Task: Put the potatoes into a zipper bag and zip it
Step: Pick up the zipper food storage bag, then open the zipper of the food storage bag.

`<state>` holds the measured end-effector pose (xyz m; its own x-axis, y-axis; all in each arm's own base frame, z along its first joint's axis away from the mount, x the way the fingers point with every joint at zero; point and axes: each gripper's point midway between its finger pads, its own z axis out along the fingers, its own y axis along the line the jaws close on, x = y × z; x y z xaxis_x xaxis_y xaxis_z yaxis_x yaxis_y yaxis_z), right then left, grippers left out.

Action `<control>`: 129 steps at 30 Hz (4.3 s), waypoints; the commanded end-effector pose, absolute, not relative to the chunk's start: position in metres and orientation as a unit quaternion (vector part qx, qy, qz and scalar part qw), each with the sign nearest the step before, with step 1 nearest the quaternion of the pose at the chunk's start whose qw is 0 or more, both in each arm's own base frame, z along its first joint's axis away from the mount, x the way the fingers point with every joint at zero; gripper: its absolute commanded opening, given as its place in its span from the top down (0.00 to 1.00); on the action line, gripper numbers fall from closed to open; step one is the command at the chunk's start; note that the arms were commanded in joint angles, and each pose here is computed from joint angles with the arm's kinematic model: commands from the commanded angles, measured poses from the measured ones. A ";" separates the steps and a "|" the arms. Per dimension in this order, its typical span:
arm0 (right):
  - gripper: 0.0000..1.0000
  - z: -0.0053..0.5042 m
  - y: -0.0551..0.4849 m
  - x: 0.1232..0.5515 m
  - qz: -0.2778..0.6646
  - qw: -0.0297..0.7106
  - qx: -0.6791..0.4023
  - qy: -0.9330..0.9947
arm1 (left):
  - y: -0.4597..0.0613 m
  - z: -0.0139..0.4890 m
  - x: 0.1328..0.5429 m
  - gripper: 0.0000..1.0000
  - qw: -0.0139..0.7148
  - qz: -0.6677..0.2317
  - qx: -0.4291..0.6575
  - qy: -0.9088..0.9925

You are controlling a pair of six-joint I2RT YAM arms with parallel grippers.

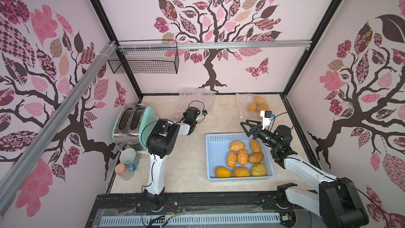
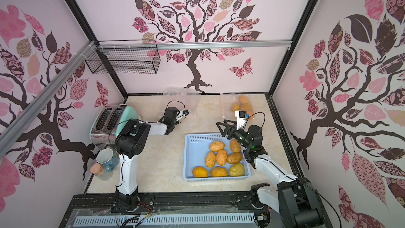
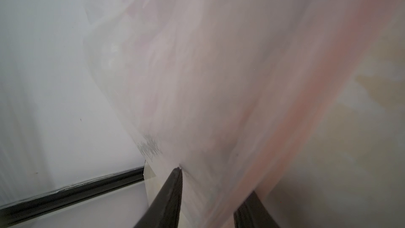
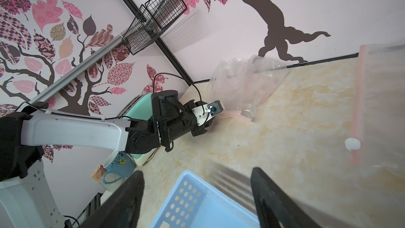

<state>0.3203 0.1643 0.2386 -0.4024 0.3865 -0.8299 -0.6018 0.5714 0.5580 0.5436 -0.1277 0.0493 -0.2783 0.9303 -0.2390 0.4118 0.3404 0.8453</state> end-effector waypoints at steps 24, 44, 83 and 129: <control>0.24 0.239 0.207 0.313 0.449 0.523 -0.127 0.713 | -0.087 0.245 0.425 1.00 0.444 0.096 0.073 0.888; 0.29 0.285 0.372 0.201 0.445 0.453 -0.195 0.748 | -0.153 0.241 0.215 1.00 0.337 -0.342 0.048 0.876; 0.91 0.239 0.429 0.245 0.236 0.435 -0.240 0.835 | -0.161 0.211 0.230 1.00 0.305 -0.336 0.015 0.891; 0.37 0.276 0.412 0.202 0.406 0.416 -0.204 0.788 | -0.098 0.227 0.196 1.00 0.360 -0.206 -0.061 0.908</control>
<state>0.2102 0.4277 0.2481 -0.6227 0.0104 -0.7824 -0.6171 0.6084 0.4991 0.2062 -0.1176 0.2160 -0.7298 -0.3187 -0.6048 0.0582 0.8525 -0.5195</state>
